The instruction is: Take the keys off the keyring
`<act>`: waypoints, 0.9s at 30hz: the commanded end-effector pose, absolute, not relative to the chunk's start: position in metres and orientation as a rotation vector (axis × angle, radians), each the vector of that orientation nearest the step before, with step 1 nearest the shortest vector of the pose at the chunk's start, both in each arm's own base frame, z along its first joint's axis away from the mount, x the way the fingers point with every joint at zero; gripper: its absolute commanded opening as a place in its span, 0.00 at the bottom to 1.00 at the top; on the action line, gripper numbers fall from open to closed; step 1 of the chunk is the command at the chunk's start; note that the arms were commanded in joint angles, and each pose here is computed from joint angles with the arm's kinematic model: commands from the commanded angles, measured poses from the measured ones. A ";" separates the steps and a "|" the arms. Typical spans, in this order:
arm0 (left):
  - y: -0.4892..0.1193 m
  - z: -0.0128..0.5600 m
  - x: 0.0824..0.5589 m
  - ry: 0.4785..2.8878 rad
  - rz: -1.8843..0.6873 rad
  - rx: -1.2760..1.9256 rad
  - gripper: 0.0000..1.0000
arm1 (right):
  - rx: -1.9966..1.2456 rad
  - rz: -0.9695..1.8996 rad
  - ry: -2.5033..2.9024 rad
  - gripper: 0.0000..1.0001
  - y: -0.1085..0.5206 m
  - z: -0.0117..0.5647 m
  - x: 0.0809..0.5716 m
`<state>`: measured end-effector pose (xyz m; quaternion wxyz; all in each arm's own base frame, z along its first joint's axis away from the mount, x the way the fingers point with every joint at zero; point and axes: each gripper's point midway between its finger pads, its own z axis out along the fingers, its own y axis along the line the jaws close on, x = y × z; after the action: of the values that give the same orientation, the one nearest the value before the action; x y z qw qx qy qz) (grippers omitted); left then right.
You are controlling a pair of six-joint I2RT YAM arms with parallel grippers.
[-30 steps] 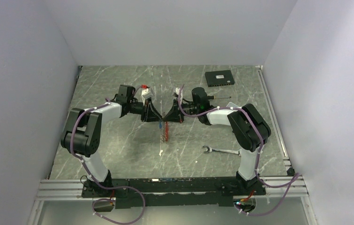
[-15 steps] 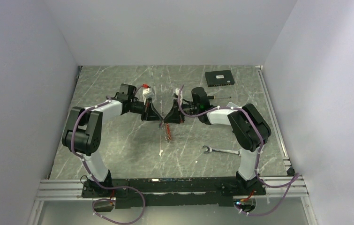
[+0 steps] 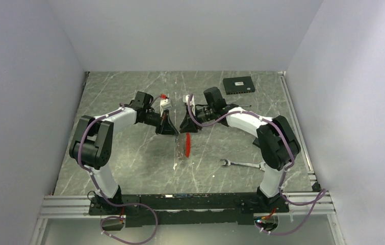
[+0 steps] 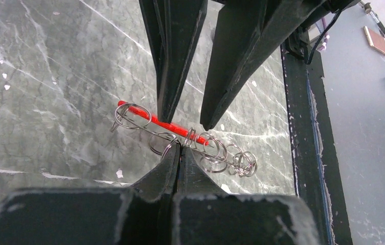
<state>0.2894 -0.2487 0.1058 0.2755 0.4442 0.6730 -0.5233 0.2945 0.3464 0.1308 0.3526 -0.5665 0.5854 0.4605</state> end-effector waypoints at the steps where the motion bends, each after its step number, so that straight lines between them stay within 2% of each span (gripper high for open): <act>1: -0.254 0.119 0.294 1.736 -1.384 1.239 0.00 | -1.513 1.167 1.481 0.32 0.349 0.141 0.294; 20: -0.257 0.125 0.291 1.711 -1.366 1.256 0.00 | -1.536 1.176 1.591 0.24 0.356 0.115 0.292; 27: -0.257 0.123 0.293 1.719 -1.360 1.253 0.00 | -1.543 1.182 1.606 0.23 0.352 0.113 0.287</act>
<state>0.2880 -0.2515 0.1009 0.2713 0.4506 0.6794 -0.5116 0.2871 0.3508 0.1073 0.3034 -0.5738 0.6138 0.4495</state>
